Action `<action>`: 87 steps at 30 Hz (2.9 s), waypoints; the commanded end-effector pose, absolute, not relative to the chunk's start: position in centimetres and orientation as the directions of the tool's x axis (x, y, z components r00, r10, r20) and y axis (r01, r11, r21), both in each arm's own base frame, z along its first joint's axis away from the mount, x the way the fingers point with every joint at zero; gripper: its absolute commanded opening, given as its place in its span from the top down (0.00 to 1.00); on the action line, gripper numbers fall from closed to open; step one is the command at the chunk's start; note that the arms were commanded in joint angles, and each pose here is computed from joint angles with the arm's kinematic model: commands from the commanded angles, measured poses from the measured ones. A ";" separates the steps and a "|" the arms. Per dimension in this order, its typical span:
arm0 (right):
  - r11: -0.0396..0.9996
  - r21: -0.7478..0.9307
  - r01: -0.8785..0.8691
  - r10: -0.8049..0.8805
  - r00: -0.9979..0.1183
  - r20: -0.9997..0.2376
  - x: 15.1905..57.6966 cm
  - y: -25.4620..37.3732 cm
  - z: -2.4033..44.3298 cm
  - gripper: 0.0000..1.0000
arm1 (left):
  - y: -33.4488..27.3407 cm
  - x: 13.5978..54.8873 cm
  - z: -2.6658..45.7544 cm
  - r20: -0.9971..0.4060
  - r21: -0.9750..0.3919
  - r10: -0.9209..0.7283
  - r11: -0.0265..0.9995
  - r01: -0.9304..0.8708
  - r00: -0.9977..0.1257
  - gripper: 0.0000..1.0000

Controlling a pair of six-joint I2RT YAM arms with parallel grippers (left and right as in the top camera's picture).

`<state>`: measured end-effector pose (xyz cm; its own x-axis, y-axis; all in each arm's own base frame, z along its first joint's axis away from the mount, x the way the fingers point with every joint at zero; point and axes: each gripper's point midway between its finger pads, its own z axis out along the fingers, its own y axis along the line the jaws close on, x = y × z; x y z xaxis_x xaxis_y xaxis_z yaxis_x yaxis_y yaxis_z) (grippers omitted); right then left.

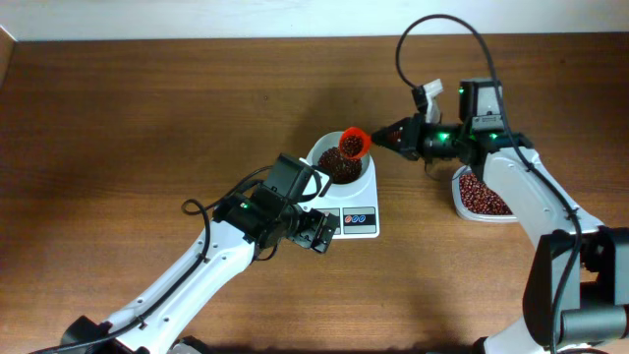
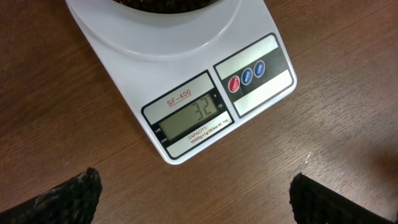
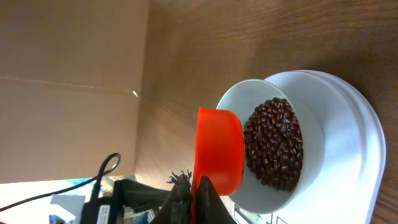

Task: Scoop item into bowl and weigh 50g on scale
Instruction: 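Lift the scoop and carry it over the white bowl, then tilt the scoop slowly to trickle beans into the bowl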

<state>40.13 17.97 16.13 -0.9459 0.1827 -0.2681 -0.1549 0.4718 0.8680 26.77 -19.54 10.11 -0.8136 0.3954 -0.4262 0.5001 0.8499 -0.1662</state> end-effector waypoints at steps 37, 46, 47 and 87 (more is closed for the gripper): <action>0.760 0.459 -0.461 -0.140 -0.805 -0.577 41.2 20.1 17.9 0.96 | -19.3 26.8 9.9 -0.424 -0.156 0.408 0.847 0.508 -0.809 0.01; 0.810 0.311 -0.497 -0.251 -0.774 -0.582 40.9 20.2 17.8 0.96 | -19.4 26.8 9.9 -0.424 -0.156 0.408 0.847 0.509 -0.809 0.01; 0.813 0.318 -0.487 -0.241 -0.779 -0.578 40.9 20.2 17.8 0.96 | -19.3 26.8 9.9 -0.424 -0.156 0.408 0.847 0.508 -0.809 0.01; 0.706 0.530 -0.469 -0.147 -0.830 -0.539 40.1 19.5 19.3 0.96 | -19.4 26.8 9.9 -0.424 -0.156 0.408 0.847 0.509 -0.809 0.01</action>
<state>39.85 19.45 17.64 -0.8484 -0.1538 -0.5065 -0.4464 0.7219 0.5287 26.77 -19.54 10.11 -0.8136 0.3954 -0.4262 0.5001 0.8499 -0.1662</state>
